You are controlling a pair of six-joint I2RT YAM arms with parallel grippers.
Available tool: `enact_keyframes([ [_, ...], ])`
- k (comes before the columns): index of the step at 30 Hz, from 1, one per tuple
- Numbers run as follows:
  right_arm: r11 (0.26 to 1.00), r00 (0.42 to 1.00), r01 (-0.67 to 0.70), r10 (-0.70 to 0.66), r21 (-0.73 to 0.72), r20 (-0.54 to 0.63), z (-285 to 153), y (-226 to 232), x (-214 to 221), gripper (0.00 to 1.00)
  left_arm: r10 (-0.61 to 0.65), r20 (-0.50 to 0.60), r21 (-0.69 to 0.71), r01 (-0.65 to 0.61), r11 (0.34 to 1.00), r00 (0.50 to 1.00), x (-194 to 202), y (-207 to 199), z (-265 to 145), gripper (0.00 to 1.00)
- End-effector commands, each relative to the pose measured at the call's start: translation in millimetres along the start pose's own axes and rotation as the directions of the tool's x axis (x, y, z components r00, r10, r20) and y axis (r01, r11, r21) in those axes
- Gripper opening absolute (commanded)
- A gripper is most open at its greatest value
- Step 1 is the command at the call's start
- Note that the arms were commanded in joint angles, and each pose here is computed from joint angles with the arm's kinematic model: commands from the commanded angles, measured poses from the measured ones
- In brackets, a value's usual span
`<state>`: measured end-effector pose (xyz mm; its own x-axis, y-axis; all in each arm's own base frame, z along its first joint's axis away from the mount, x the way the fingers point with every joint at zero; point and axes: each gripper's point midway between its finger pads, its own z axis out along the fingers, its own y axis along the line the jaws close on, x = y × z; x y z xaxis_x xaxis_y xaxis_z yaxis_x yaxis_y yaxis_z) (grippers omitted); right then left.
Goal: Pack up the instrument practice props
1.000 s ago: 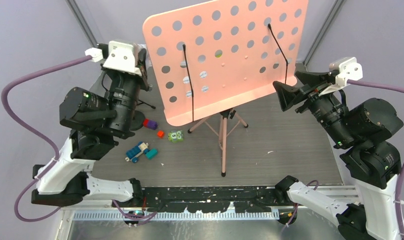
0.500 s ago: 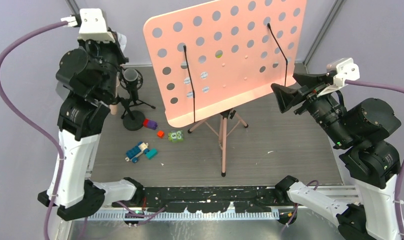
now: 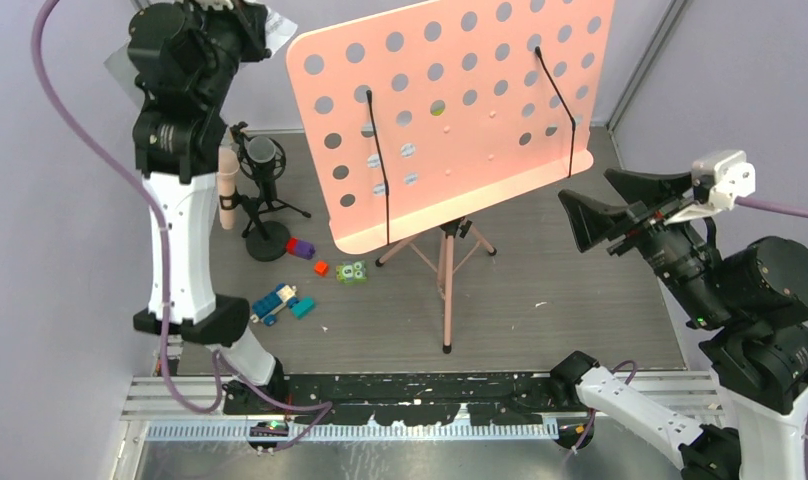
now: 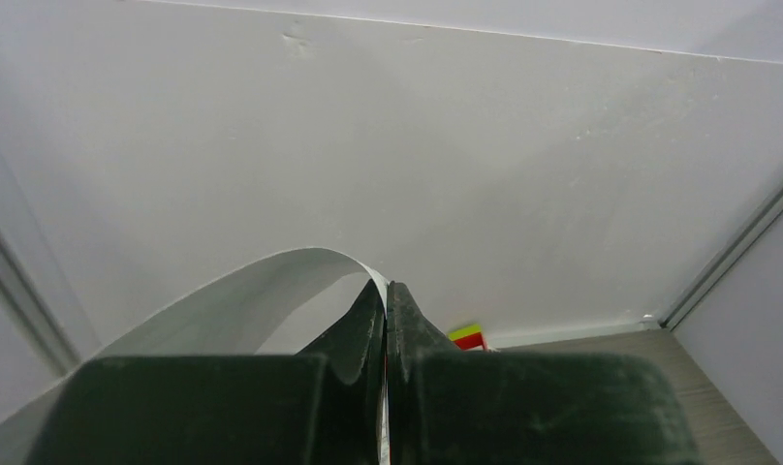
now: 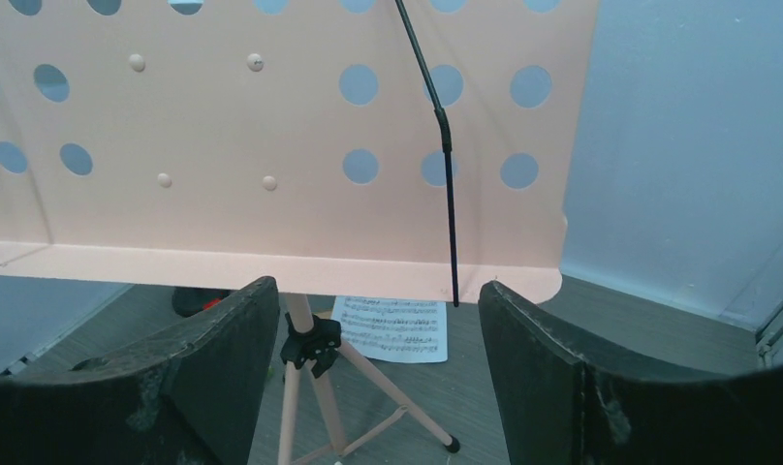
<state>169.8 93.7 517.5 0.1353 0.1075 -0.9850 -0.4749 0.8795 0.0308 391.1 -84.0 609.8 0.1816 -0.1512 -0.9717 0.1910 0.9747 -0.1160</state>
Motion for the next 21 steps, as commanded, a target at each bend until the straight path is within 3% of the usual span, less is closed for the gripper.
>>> enact_keyframes([
  [1, 0.995, 0.994, -0.095, 0.094, 0.018, 0.047, -19.4, -2.3, -4.8, 0.81, -0.091, -0.055, 0.134, 0.097, 0.986, 0.994, 18.7, -12.4, 30.7, 0.00],
  [5, 0.992, 0.990, -0.129, 0.129, 0.008, 0.051, -37.7, -1.5, 2.1, 0.82, -0.169, -0.134, 0.244, 0.198, 0.949, 0.976, 52.8, -32.3, 62.6, 0.00],
  [10, 0.990, 0.990, -0.138, 0.137, 0.024, 0.009, -48.7, -4.3, 17.4, 0.82, -0.276, -0.259, 0.372, 0.360, 0.856, 0.925, 101.3, -64.8, 98.8, 0.00],
  [16, 0.991, 0.991, -0.133, 0.133, 0.032, -0.015, -52.9, -5.6, 26.5, 0.82, -0.252, -0.399, 0.411, 0.417, 0.811, 0.882, 176.4, -112.2, 124.1, 0.00],
  [21, 0.991, 0.991, -0.130, 0.131, 0.028, -0.029, -52.7, -4.6, 31.9, 0.82, -0.213, -0.543, 0.375, 0.461, 0.804, 0.812, 256.9, -140.0, 126.3, 0.00],
])
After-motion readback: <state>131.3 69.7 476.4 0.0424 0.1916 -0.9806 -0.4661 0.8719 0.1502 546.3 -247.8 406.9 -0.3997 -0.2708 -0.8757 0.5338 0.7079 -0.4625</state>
